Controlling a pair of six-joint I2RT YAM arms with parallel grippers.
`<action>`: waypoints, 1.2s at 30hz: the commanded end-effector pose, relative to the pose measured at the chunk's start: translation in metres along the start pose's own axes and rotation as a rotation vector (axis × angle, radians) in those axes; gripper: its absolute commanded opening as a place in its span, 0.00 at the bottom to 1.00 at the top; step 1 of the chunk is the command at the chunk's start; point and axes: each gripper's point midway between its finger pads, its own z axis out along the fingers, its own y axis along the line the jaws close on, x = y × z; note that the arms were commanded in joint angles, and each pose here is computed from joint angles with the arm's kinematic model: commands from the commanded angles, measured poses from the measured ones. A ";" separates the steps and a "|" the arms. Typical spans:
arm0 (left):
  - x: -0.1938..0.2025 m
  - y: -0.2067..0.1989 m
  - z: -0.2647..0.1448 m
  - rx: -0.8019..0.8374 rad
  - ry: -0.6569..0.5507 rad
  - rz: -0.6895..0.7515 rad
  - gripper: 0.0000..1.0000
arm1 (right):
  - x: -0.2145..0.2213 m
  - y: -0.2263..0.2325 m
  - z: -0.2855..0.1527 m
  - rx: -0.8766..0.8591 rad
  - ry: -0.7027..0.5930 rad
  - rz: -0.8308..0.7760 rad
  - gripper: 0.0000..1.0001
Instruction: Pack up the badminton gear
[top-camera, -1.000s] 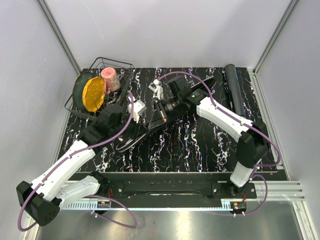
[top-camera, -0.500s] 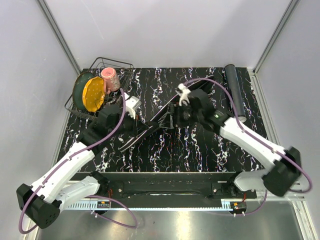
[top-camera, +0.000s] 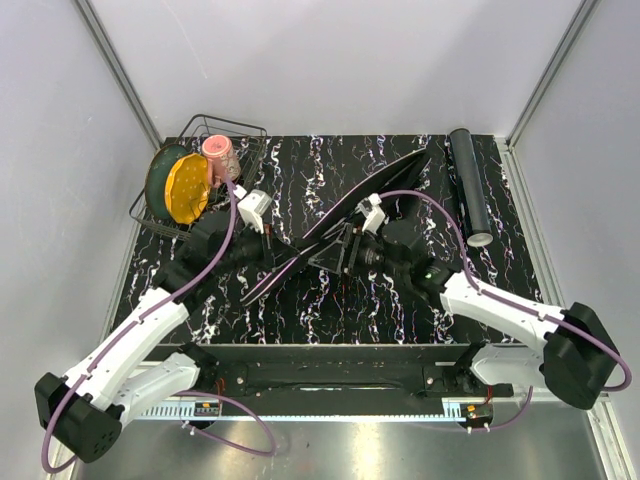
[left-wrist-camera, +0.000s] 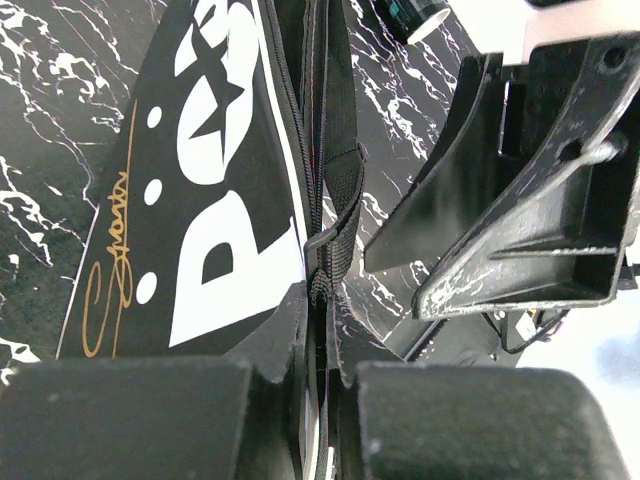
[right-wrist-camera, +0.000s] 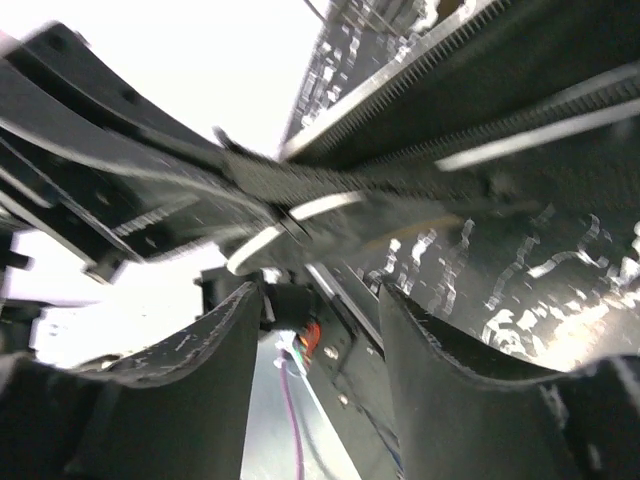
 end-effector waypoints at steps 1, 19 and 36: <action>-0.027 -0.022 -0.006 0.095 -0.117 -0.002 0.00 | -0.033 0.045 0.012 -0.195 -0.124 0.040 0.52; -0.028 -0.027 -0.010 0.124 -0.127 -0.015 0.00 | -0.010 0.050 0.029 -0.334 -0.016 0.048 0.23; -0.025 -0.024 -0.011 0.149 -0.117 -0.043 0.00 | 0.000 0.042 0.034 -0.310 0.038 -0.034 0.15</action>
